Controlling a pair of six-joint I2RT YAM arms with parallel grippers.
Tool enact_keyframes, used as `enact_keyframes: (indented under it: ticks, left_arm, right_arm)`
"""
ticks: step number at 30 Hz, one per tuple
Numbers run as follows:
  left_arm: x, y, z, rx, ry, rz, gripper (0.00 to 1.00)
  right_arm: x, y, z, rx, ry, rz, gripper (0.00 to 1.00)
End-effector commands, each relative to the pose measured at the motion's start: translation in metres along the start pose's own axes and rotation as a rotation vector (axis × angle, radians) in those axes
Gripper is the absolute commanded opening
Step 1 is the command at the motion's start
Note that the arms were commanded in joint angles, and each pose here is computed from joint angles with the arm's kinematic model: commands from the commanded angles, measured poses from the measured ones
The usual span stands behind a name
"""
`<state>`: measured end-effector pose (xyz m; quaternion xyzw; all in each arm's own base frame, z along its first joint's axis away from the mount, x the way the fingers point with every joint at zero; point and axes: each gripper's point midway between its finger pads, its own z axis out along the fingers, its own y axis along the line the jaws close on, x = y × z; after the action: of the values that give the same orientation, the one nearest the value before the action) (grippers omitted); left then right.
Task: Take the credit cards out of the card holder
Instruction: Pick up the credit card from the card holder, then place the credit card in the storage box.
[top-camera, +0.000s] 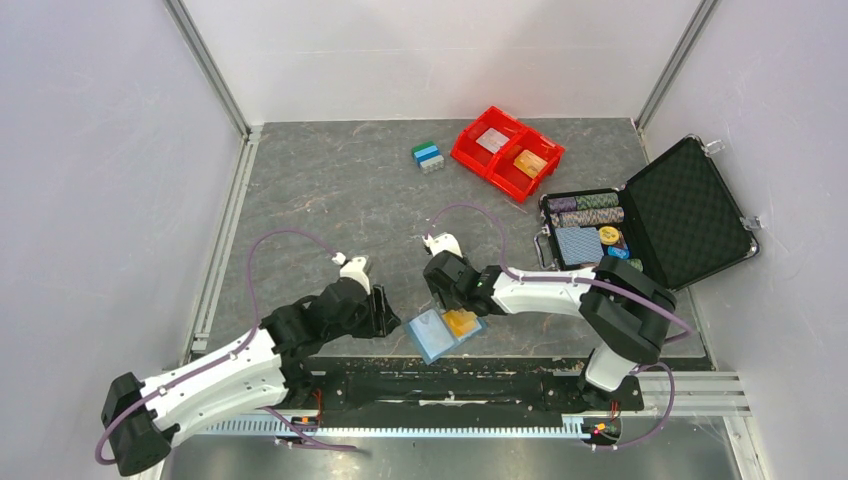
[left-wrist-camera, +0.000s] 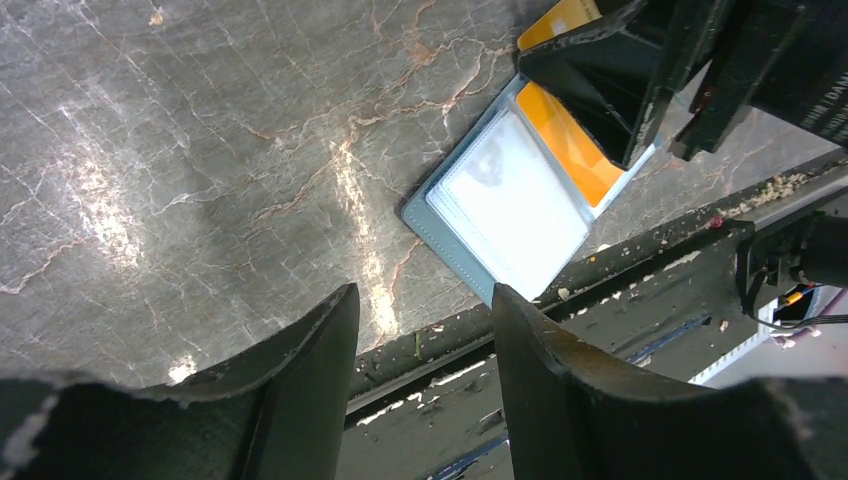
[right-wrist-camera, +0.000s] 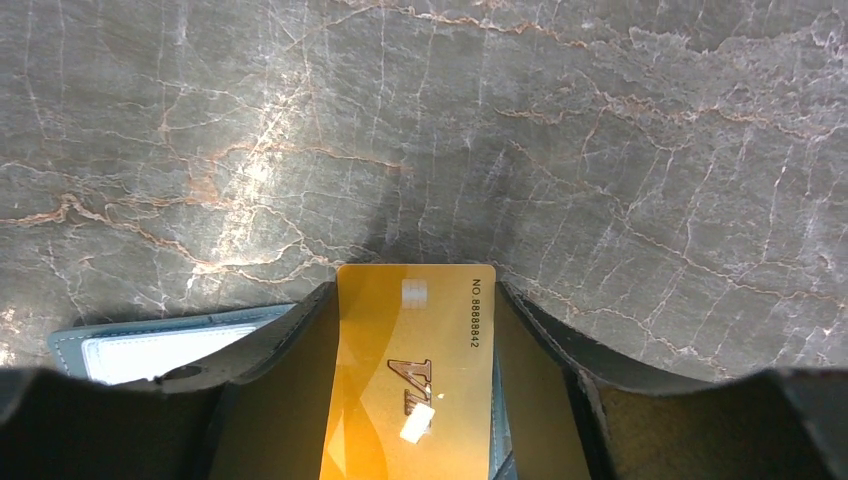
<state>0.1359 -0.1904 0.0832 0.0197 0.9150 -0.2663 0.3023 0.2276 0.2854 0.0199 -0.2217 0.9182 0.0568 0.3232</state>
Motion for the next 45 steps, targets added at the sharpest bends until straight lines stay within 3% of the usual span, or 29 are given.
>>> enact_keyframes:
  ticks: [1,12,19,29,45]
  left_arm:
    - [-0.016,-0.020,-0.003,0.025,-0.008,-0.063,0.59]
    - [-0.038,-0.029,-0.002,0.042,0.008,-0.158,0.60]
    - [-0.059,-0.030,0.003,0.147,0.029,-0.265,0.60]
    - [-0.076,-0.068,0.018,0.340,0.098,-0.207,0.60]
    - [-0.064,-0.088,0.040,0.458,0.203,-0.210,0.61]
  right_arm:
    - [-0.019,0.002,-0.009,-0.034,-0.079,-0.040,0.52]
    - [-0.034,0.016,-0.031,-0.196,-0.194,-0.072,0.50]
    - [-0.055,0.029,-0.060,-0.343,-0.371,-0.118,0.49]
    - [-0.059,0.053,-0.105,-0.590,-0.583,-0.177,0.48]
    - [-0.068,0.060,-0.106,-0.605,-0.586,-0.179,0.47]
